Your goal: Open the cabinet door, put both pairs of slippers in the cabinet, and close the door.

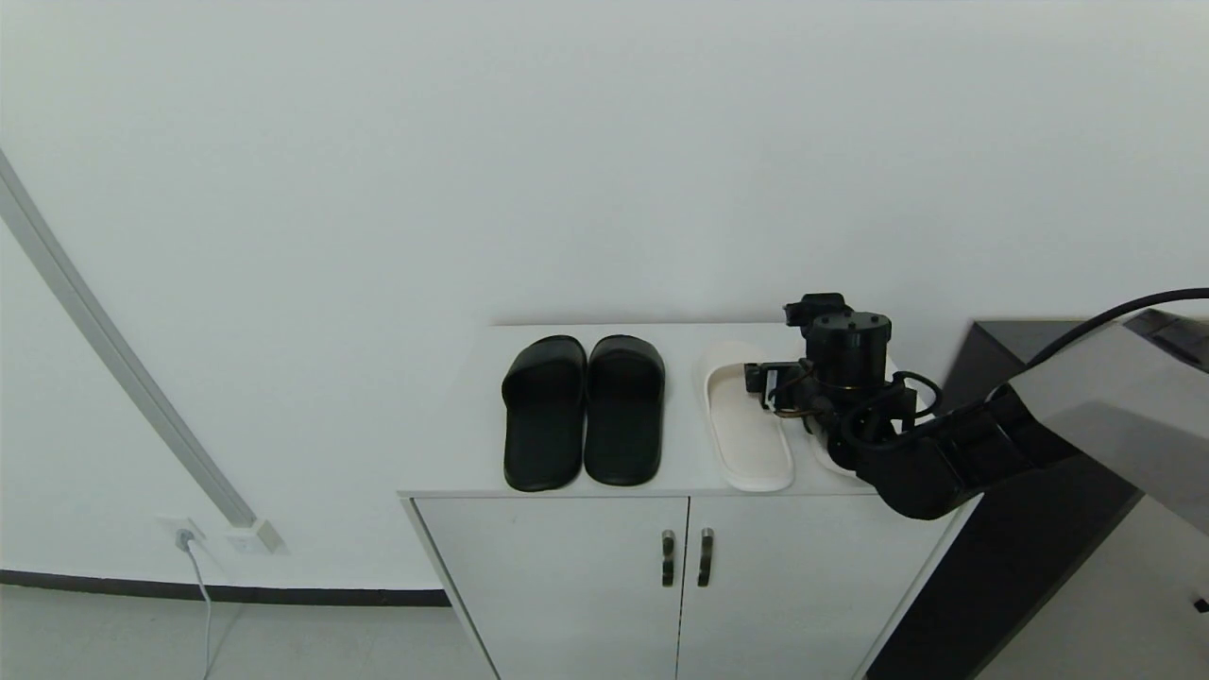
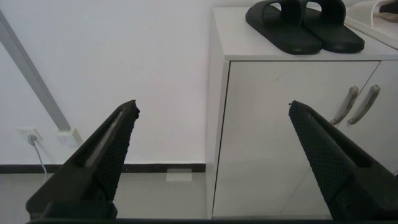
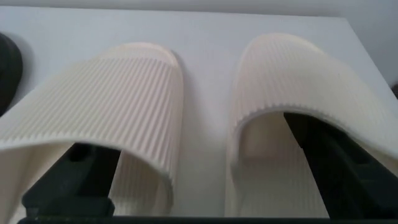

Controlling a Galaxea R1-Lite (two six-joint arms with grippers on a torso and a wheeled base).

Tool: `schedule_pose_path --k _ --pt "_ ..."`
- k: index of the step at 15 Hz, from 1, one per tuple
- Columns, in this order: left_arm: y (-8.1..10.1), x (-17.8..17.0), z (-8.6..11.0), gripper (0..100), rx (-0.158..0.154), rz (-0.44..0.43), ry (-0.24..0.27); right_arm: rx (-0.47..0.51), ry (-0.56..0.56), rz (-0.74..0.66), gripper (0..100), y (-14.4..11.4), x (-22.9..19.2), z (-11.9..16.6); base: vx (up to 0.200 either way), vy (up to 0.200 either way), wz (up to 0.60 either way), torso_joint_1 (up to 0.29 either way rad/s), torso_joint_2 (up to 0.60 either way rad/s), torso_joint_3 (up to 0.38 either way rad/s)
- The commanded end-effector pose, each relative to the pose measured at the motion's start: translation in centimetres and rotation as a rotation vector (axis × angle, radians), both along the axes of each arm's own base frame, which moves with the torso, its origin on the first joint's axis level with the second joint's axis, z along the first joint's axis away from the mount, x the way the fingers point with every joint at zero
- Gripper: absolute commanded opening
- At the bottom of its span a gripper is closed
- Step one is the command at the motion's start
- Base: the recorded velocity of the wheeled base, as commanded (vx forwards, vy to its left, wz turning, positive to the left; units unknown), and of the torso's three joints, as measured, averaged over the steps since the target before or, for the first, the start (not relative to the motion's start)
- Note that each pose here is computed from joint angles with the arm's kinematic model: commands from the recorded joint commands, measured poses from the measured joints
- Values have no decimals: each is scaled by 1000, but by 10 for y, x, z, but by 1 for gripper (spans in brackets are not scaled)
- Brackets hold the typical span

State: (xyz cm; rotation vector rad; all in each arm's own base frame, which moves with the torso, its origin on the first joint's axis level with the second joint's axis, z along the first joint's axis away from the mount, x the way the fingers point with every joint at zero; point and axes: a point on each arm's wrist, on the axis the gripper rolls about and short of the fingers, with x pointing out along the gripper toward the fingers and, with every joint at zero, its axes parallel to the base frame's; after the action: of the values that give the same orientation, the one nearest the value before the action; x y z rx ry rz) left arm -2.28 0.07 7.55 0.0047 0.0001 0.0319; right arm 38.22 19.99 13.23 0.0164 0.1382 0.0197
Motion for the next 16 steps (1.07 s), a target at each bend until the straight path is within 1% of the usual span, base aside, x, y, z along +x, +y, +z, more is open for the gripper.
schedule_pose_path --k 1,2,3,8,11,13,14,15,16 --pt "0 0 0 100 0 0 2 5 -5 5 100 -1 7 -1 0 0 0 0 0 0" --pt "0 0 0 100 0 0 2 4 -2 1 100 -1 8 -2 0 0 0 0 0 0" --pt "0 0 0 100 0 0 0 3 -1 1 0 -1 9 -4 0 0 0 0 0 0" --pt "0 0 0 100 0 0 0 2 -2 6 0 1 8 -3 0 0 0 0 0 0" --pt "0 0 0 100 0 0 0 8 -24 21 0 5 1 9 0 0 0 0 0 0" --pt "0 0 0 100 -2 0 0 -8 -40 45 0 4 -18 24 0 0 0 0 0 0" --pt "0 0 0 100 -2 0 0 -9 -40 48 0 4 -21 26 0 0 0 0 0 0" --pt "0 0 0 100 -5 0 1 -8 -43 79 0 4 -43 36 0 0 0 0 0 0" --pt "0 0 0 100 -5 0 0 -6 -39 117 0 4 -57 40 0 0 0 0 0 0"
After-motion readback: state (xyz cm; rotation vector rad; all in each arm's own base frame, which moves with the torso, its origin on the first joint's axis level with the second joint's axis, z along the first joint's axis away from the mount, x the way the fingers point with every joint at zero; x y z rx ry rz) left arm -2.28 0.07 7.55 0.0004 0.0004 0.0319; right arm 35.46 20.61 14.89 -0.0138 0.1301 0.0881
